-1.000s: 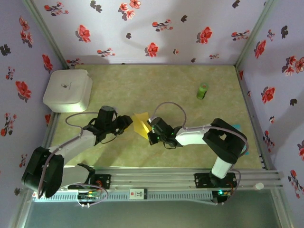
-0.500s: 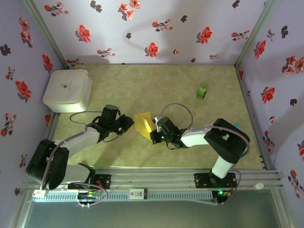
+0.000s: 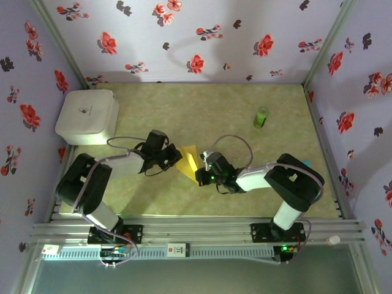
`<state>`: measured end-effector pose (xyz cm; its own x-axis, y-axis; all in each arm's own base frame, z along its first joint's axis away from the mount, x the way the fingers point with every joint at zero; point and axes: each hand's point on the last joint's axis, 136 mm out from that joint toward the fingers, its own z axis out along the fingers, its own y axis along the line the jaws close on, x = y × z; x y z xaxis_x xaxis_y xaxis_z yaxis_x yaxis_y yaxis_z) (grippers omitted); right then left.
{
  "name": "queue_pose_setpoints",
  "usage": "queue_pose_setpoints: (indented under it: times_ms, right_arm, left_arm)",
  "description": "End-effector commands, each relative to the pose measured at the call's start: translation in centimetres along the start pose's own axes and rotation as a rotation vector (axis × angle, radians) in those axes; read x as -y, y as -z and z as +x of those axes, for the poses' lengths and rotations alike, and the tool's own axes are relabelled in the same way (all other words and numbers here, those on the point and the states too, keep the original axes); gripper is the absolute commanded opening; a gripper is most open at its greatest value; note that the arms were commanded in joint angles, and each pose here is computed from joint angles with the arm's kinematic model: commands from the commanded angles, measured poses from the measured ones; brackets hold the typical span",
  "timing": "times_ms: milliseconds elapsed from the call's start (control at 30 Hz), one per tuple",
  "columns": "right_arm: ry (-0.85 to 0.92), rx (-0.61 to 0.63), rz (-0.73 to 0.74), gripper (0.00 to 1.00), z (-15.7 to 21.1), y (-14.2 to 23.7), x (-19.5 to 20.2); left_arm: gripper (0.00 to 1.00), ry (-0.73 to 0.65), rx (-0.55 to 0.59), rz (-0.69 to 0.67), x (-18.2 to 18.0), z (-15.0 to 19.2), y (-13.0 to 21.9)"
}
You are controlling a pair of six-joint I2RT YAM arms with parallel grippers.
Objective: Fold a paper plane with a square sheet of paper (pick it up from the middle)
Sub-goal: Fourth fold the wing at the center of the table.
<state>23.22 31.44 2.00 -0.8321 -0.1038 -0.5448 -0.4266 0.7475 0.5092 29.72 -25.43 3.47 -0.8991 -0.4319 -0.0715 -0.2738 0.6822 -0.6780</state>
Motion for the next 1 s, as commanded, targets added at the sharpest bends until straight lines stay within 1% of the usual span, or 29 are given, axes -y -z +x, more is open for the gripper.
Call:
queue_pose_setpoints:
  times_ms: [0,200,467,833,967]
  right_arm:
    - [-0.030,-0.044,0.028,0.03,1.1,0.2,1.0]
    - [-0.056,-0.038,0.004,0.04,0.8,0.1,0.4]
    - [-0.067,-0.047,-0.008,0.05,0.7,0.0,0.0]
    - [-0.076,-0.082,-0.044,0.06,0.8,-0.4,-0.9]
    - [-0.098,-0.089,-0.032,0.07,1.0,-0.6,-0.6]
  left_arm:
    - [0.02,-0.027,-0.013,0.003,0.1,0.4,-0.9]
    - [0.00,0.024,-0.009,-0.037,-2.0,1.5,-1.4]
    - [0.00,0.035,0.025,-0.071,-3.2,1.8,-0.6]
    - [0.00,0.050,0.057,-0.085,-3.6,2.0,0.0]
    - [0.00,0.059,0.071,-0.087,-3.7,2.0,0.3]
